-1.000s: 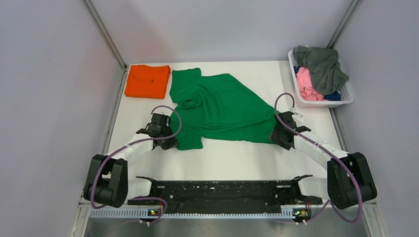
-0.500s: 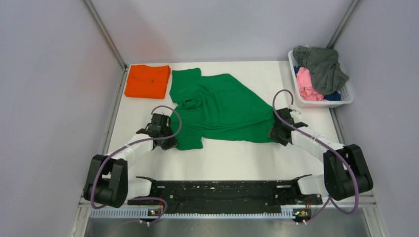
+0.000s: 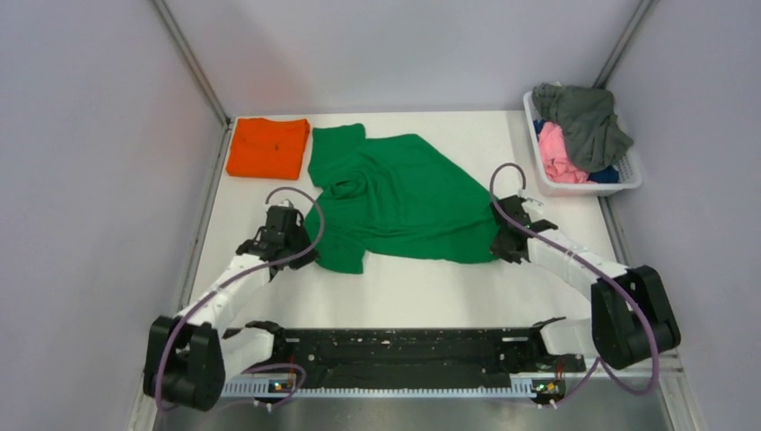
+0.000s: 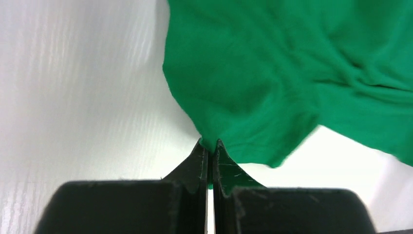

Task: Fold and stack the t-shirts
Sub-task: Flatten out the tshirt

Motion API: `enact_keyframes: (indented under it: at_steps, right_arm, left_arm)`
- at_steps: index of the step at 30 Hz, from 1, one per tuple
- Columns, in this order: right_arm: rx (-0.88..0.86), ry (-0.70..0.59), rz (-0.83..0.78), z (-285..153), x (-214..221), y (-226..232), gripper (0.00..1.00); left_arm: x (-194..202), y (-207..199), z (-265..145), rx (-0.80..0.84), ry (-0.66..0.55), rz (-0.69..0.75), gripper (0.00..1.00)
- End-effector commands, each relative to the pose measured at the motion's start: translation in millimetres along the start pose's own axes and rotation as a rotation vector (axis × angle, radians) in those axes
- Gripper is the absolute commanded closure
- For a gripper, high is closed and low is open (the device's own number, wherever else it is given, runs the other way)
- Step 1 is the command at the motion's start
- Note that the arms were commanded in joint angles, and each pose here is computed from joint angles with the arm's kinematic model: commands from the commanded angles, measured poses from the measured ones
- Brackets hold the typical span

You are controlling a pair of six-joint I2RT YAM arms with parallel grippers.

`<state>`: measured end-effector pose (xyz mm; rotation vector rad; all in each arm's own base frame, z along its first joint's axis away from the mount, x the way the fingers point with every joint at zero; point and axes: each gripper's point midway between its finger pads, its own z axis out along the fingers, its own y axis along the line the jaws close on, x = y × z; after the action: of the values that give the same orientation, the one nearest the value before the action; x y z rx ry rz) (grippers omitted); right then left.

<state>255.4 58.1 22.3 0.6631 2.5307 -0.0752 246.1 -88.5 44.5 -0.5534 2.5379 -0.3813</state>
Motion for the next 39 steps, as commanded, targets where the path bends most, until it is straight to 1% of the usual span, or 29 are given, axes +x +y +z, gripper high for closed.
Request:
enact_keyframes:
  at_steps: [1,3,6,11,12,15,17,19,22,26,29,33,36,39]
  right_arm:
    - [-0.177,-0.168,0.000,-55,-54,32,1.00]
    - [-0.233,-0.243,0.011,-82,-77,40,1.00]
    - [-0.326,-0.347,0.017,-130,-110,49,1.00]
    - [-0.453,-0.508,0.046,-217,-152,48,1.00]
    - [-0.488,-0.542,0.061,-235,-159,47,1.00]
    - [-0.588,-0.645,0.087,-293,-177,42,1.00]
    - [-0.639,-0.715,0.095,-333,-188,34,1.00]
    - [-0.694,-0.776,0.093,-376,-196,24,1.00]
    - [-0.812,-0.833,0.064,-429,-195,17,1.00]
    - [-0.967,-0.902,0.018,-491,-185,7,1.00]
    - [-1.025,-0.954,0.002,-525,-180,-7,1.00]
    - [-1.060,-1.008,0.011,-551,-174,-24,1.00]
    - [-1.058,-1.030,0.019,-557,-174,-31,1.00]
    - [-0.992,-1.012,0.049,-541,-180,-32,1.00]
  left_arm:
    - [-52,-41,-56,0.152,-0.210,0.009,1.00]
    - [-69,-57,-83,0.225,-0.290,0.025,1.00]
    - [-99,-85,-144,0.352,-0.447,0.045,1.00]
    - [-136,-122,-259,0.543,-0.694,0.091,1.00]
    - [-142,-131,-292,0.595,-0.747,0.107,1.00]
    - [-151,-145,-368,0.697,-0.887,0.159,1.00]
    - [-153,-150,-415,0.741,-0.968,0.202,1.00]
    - [-149,-153,-457,0.780,-1.021,0.247,1.00]
    - [-138,-152,-519,0.857,-1.125,0.283,1.00]
    - [-116,-153,-595,1.005,-1.257,0.341,1.00]
    - [-100,-155,-635,1.081,-1.313,0.406,1.00]
    - [-89,-160,-662,1.132,-1.334,0.466,1.00]
    - [-97,-166,-658,1.122,-1.323,0.457,1.00]
    - [-115,-172,-644,1.082,-1.304,0.431,1.00]
